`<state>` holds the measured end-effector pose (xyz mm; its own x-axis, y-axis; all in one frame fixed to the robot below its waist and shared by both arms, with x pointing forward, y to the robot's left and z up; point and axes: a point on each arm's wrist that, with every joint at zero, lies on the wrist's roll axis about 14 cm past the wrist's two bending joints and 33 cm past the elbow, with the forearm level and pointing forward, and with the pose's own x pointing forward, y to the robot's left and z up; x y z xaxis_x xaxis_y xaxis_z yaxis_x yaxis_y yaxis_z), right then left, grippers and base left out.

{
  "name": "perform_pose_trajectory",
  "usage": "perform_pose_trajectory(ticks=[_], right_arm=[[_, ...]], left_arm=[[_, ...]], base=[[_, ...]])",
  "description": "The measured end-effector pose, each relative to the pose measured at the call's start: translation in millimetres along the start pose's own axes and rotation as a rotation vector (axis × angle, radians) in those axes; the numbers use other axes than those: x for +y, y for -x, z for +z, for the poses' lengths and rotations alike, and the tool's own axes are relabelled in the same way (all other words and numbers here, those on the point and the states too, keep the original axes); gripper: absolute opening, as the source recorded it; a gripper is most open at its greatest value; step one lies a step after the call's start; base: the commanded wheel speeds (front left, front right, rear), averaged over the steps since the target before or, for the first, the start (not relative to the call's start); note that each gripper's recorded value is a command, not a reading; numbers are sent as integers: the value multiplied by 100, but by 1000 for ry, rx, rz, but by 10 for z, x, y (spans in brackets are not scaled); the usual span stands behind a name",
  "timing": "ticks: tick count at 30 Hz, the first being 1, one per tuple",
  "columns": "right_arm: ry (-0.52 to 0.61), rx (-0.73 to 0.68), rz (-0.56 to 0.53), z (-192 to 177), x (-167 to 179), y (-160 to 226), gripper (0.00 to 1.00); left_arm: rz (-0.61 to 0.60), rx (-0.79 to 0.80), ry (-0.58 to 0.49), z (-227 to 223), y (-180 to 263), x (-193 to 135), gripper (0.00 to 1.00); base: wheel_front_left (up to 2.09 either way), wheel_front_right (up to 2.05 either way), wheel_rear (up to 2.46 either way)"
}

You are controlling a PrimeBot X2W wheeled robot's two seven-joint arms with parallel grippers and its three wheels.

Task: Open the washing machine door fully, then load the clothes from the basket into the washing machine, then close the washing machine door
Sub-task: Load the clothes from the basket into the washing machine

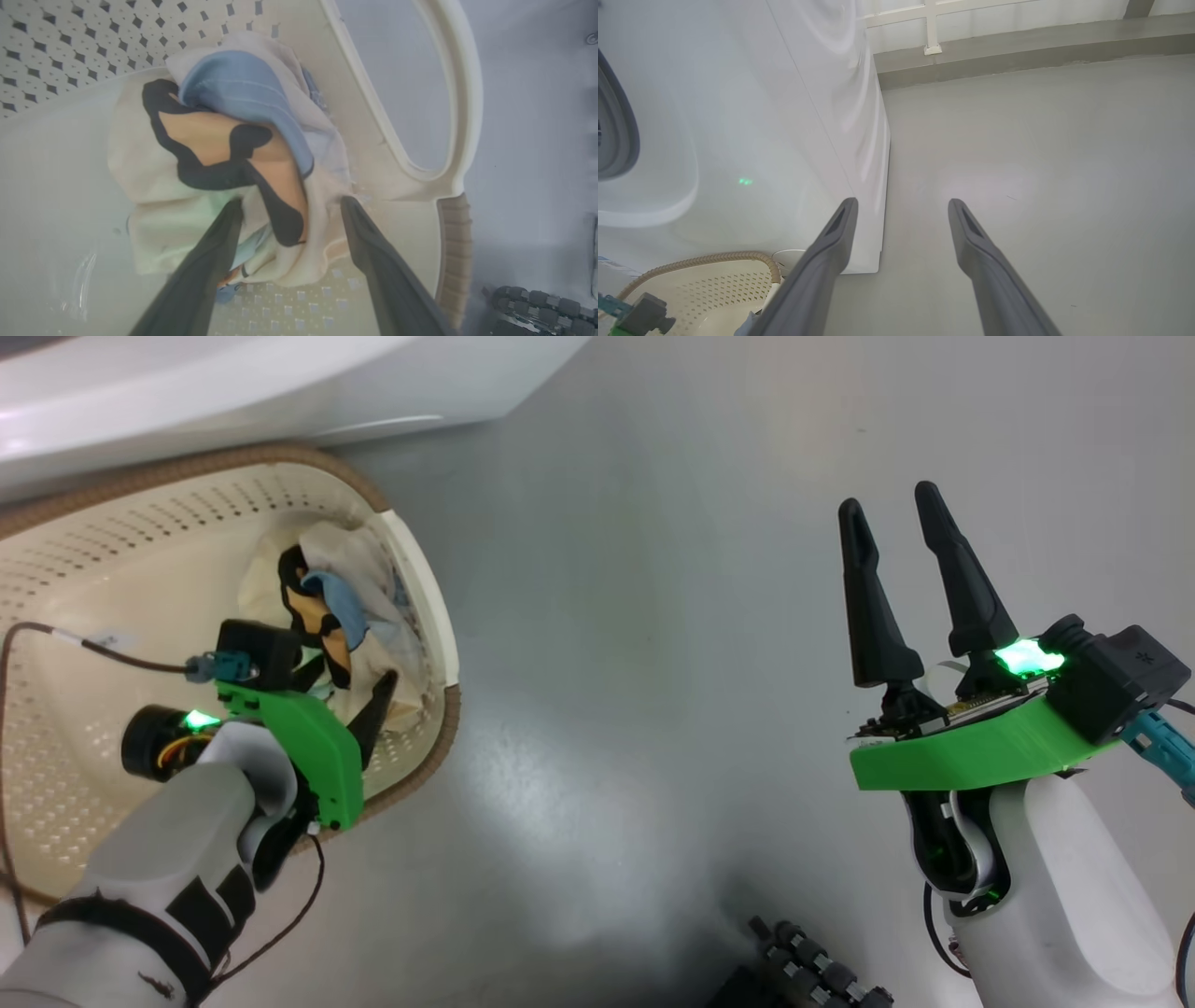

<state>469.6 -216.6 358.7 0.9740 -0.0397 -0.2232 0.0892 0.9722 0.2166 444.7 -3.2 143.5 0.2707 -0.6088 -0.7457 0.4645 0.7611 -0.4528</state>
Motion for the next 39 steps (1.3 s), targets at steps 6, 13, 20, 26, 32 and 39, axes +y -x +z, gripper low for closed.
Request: perform_pose_trajectory(ticks=[6,13,20,26,32,39], right_arm=[[8,5,-10,-7,-40,19,100],[17,1,-9,23,-41,40,100],[13,-20,-14,83,-54,20,100],[5,-50,14,196,52,7,100],[0,-94,33,370,135,14,100],[0,-133,65,542,271,73,100]], left_arm=[[-30,11,-2,29,-70,-45,100],[-45,30,7,41,-125,-43,0],[-40,-15,50,124,-55,-42,0],[-11,-129,77,371,124,-18,0],[4,-223,93,572,373,-81,0],[47,-294,110,682,748,-72,0]], base=[[0,0,0],[0,0,0],[0,0,0],[0,0,0],[0,0,0],[0,0,0]])
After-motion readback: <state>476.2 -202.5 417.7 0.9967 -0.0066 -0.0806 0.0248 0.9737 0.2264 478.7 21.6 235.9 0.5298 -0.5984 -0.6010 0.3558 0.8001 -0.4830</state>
